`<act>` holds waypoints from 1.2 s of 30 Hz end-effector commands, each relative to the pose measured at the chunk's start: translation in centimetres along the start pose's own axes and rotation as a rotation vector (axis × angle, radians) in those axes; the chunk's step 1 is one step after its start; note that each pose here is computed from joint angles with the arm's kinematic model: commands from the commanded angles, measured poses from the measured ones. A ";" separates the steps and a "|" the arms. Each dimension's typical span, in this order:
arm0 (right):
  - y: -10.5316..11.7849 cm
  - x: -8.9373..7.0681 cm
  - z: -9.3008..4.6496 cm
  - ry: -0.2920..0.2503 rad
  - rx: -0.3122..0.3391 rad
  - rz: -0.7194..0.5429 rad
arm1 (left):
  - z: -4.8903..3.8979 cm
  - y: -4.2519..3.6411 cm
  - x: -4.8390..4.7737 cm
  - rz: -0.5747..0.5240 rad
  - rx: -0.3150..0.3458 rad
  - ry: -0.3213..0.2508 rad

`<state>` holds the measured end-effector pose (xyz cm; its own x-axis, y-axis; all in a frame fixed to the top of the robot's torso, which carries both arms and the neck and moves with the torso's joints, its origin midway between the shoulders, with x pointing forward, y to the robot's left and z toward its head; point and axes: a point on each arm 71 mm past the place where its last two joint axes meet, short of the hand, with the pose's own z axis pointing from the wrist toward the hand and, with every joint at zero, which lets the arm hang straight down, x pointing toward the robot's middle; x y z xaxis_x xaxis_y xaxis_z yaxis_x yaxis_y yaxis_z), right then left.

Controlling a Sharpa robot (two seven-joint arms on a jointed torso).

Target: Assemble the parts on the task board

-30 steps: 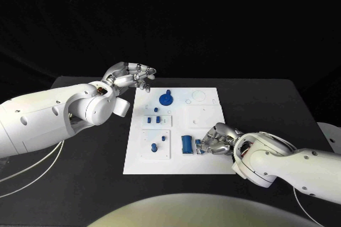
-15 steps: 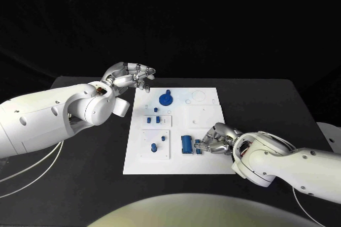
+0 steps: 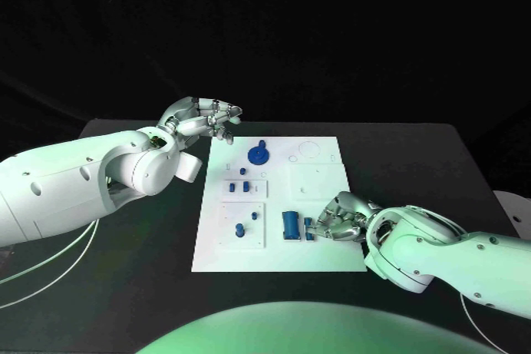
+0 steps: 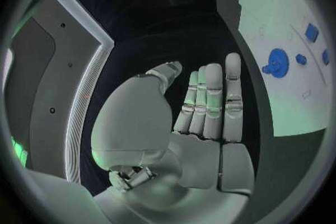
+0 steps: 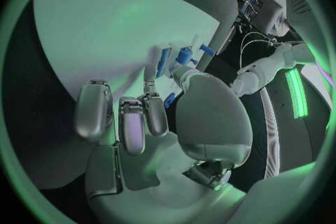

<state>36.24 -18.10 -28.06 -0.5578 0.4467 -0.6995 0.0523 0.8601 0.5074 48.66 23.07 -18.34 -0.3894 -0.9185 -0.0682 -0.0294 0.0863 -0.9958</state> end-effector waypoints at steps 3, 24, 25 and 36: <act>0.0 -0.1 -0.1 -0.013 -0.020 -0.019 | 0.02 -0.12 0.21 -0.006 0.009 0.014; -0.5 -6.3 2.1 -0.171 -0.290 0.370 | 0.57 1.26 -0.46 -0.081 0.019 -0.036; -0.7 -7.0 2.6 -0.185 -0.311 0.399 | 0.75 1.46 -0.58 -0.088 0.020 -0.046; -3.1 -13.7 8.5 -0.333 -0.373 0.657 | 2.84 3.69 -2.53 -0.149 0.058 -0.190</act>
<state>50.24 -24.73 -24.64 -0.2234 0.8630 -0.4532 -0.0099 0.4629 0.8863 51.90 24.30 -22.28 -0.2487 -0.9684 0.0206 -0.0590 -0.0061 -0.9982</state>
